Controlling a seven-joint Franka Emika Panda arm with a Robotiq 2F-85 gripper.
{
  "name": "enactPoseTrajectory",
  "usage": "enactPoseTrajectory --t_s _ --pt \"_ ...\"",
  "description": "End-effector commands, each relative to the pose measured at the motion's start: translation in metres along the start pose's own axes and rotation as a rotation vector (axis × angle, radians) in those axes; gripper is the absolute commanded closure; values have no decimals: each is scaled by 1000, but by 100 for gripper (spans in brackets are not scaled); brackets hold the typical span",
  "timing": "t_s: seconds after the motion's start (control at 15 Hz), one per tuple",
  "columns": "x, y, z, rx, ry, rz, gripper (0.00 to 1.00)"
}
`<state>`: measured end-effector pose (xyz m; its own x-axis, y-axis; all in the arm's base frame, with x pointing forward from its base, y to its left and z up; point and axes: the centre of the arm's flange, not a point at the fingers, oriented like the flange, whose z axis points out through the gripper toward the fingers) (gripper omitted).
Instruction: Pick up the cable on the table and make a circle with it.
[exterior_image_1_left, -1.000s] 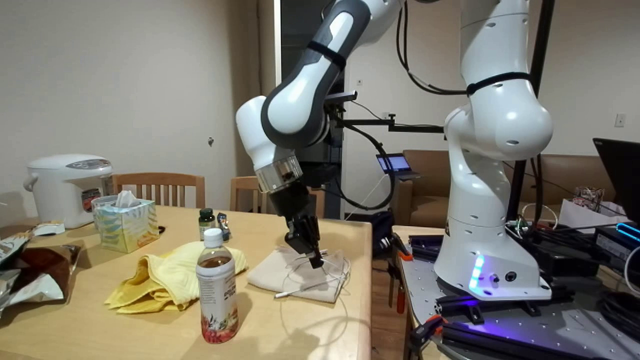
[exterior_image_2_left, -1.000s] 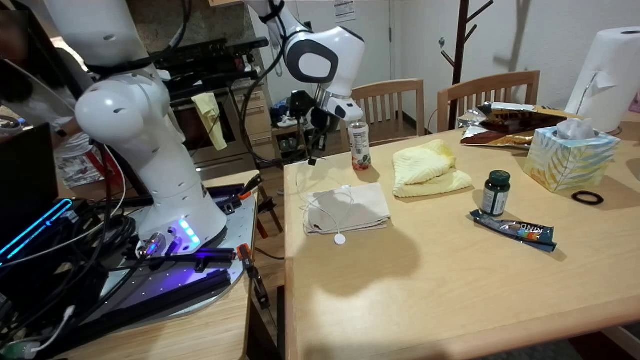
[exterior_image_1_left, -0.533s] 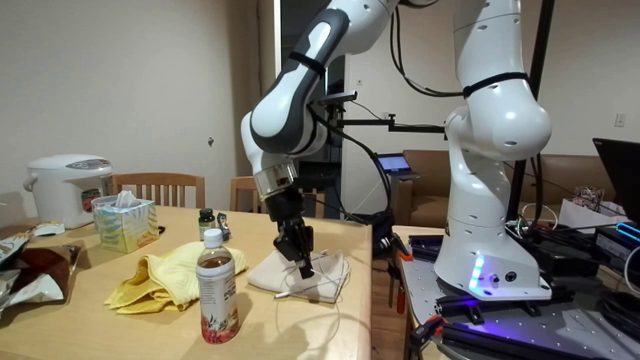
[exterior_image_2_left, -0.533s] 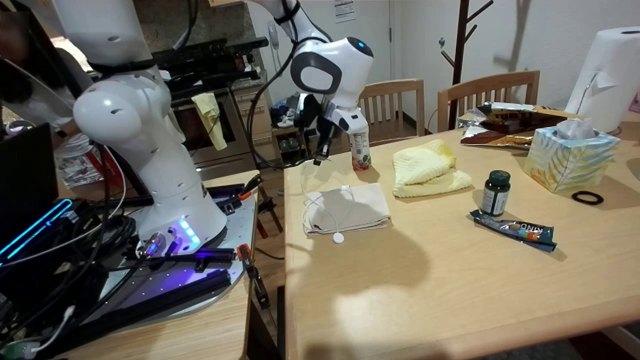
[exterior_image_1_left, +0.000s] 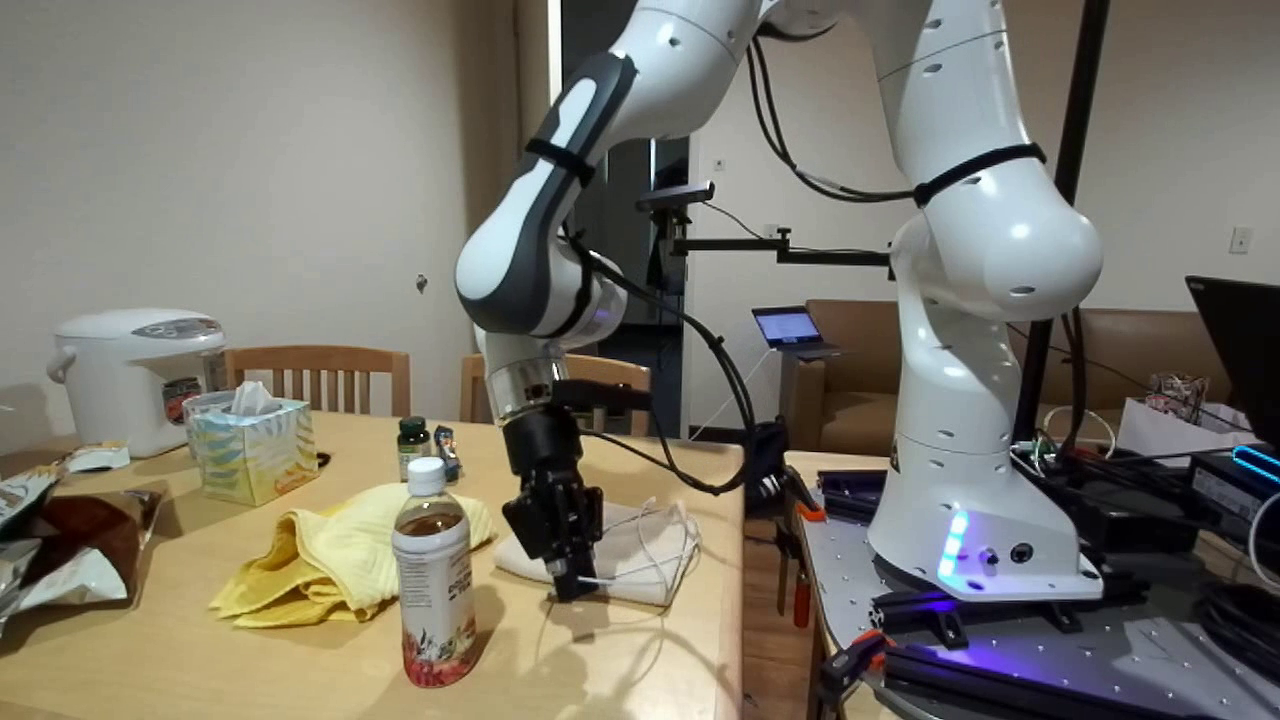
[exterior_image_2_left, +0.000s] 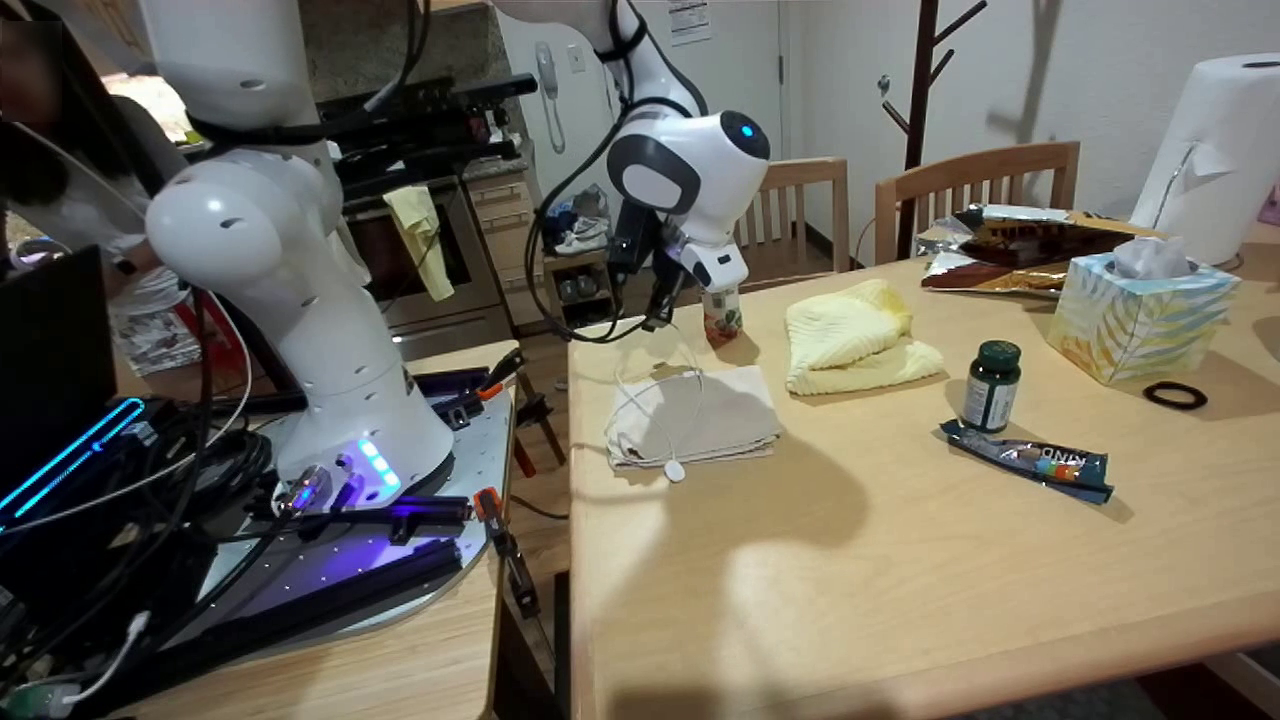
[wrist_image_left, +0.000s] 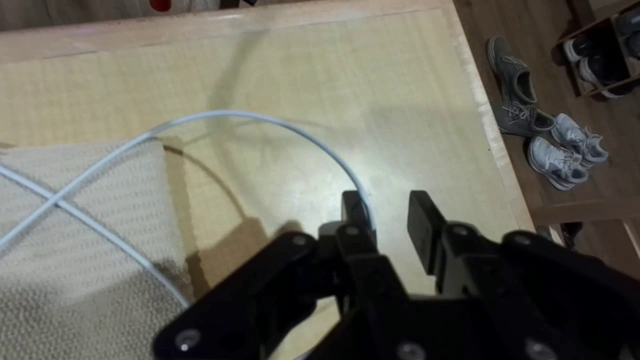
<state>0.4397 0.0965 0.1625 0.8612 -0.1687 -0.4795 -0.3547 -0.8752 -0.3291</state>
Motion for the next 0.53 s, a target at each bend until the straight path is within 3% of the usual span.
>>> enactPoseTrajectory --t_s 0.0,0.33,0.47 --pt "12 1 11 46 6 -10 39" --pt "10 8 16 63 43 11 8" --pt "7 12 16 29 64 28 1"
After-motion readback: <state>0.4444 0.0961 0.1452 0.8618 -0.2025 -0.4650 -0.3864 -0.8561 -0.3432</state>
